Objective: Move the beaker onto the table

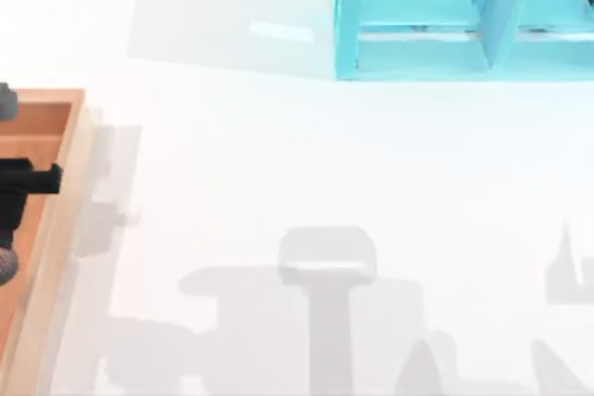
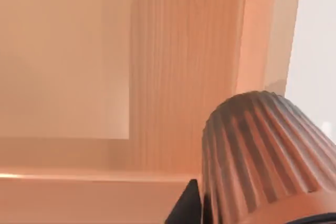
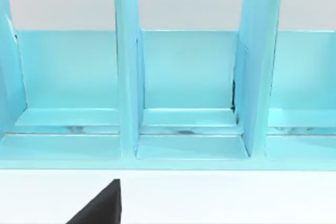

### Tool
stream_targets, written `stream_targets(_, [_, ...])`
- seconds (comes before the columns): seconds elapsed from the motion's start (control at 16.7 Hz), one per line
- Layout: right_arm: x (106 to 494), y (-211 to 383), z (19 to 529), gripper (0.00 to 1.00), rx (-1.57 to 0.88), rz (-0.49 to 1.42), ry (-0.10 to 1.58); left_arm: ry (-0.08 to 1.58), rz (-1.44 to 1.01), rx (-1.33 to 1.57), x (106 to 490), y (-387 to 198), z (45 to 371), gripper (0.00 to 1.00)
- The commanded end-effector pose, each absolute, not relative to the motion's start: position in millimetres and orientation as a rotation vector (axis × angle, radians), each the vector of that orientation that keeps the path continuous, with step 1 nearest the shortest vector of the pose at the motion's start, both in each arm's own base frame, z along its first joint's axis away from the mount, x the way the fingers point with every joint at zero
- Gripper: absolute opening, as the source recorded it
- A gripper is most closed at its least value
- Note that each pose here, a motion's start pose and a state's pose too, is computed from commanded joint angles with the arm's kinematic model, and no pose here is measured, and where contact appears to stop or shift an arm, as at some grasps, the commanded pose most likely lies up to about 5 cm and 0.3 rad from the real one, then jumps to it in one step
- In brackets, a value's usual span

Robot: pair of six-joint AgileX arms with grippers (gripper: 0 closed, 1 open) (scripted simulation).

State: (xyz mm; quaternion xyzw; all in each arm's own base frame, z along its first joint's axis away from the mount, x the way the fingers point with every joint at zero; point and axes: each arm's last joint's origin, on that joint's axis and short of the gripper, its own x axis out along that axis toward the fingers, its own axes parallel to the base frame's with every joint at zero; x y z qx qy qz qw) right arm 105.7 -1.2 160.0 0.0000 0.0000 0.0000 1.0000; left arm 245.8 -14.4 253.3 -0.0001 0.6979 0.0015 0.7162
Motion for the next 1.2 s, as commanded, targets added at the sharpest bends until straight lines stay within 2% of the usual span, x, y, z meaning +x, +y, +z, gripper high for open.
stream_targets(0.36, [106, -1, 160, 1.0, 0.0, 0.0, 0.0, 1.571, -0.015, 0.02, 238, -26, 259, 0.0])
stream_targets(0.6, [106, -1, 160, 1.0, 0.0, 0.0, 0.0, 1.584, -0.011, 0.02, 247, -36, 258, 0.0])
stream_targets(0.9, [106, -1, 160, 1.0, 0.0, 0.0, 0.0, 1.588, -0.005, 0.026, 286, -112, 264, 0.0])
stream_targets(1.2, [106, -1, 160, 1.0, 0.0, 0.0, 0.0, 1.568, -0.009, 0.023, 297, -198, 260, 0.0])
